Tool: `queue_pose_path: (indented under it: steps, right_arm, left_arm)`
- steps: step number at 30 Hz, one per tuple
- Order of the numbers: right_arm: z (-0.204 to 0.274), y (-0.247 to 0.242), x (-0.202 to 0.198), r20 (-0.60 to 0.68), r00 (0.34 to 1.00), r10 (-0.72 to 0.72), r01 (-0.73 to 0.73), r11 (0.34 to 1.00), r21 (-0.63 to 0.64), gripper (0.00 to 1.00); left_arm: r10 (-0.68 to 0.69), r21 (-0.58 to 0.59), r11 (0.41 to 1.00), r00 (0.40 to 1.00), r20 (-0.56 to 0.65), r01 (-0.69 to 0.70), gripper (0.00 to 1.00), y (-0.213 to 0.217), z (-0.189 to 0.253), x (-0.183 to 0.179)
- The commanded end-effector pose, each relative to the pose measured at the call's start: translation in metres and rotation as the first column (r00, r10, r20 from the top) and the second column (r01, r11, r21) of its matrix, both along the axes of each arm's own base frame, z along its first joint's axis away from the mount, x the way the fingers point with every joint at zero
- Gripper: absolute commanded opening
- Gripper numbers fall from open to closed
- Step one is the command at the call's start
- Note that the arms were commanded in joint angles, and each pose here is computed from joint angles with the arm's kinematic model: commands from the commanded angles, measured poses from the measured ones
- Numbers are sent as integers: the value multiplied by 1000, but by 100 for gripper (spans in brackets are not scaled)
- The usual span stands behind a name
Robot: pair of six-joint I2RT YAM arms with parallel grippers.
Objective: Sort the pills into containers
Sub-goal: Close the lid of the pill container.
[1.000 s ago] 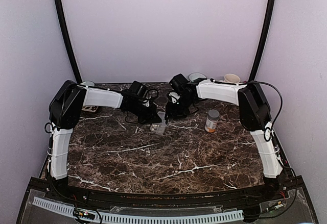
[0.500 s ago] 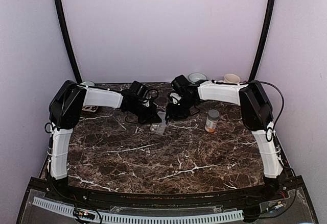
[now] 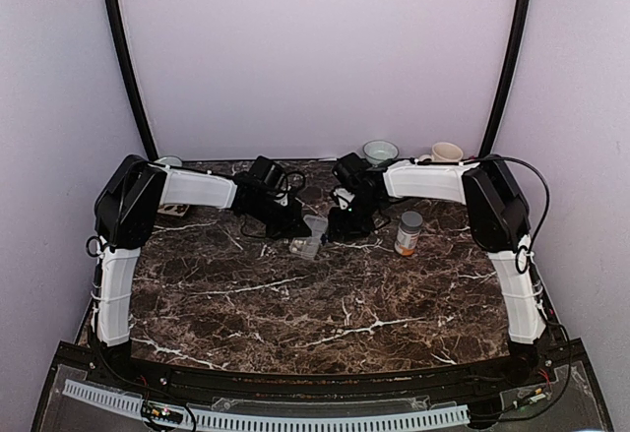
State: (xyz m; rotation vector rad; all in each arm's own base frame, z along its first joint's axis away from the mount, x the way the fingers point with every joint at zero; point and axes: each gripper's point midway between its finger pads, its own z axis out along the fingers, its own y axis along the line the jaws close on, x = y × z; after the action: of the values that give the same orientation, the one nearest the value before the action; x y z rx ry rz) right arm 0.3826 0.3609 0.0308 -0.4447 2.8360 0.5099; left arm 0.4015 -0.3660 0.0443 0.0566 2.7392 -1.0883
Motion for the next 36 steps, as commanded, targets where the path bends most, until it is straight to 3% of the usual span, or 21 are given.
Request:
queue_pose_path:
  steps: [1, 7, 13, 36]
  right_arm:
    - [19, 0, 3, 41, 999, -15, 15, 1000, 14, 47]
    - [42, 16, 3, 30, 999, -35, 30, 990, 135, 47]
    - [48, 35, -3, -65, 997, -49, 66, 954, 293, 47]
    - [39, 42, -1, -138, 987, -85, 131, 917, 377, 49]
  left_arm:
    - [3, 41, 999, 1000, -27, -2, 0, 2, -12, -3]
    - [4, 38, 999, 1000, -19, -3, 0, 1, -9, -1]
    - [2, 41, 999, 1000, -23, -1, 0, 1, -9, -2]
    - [63, 39, 997, 995, 82, -67, 0, 18, 37, 17]
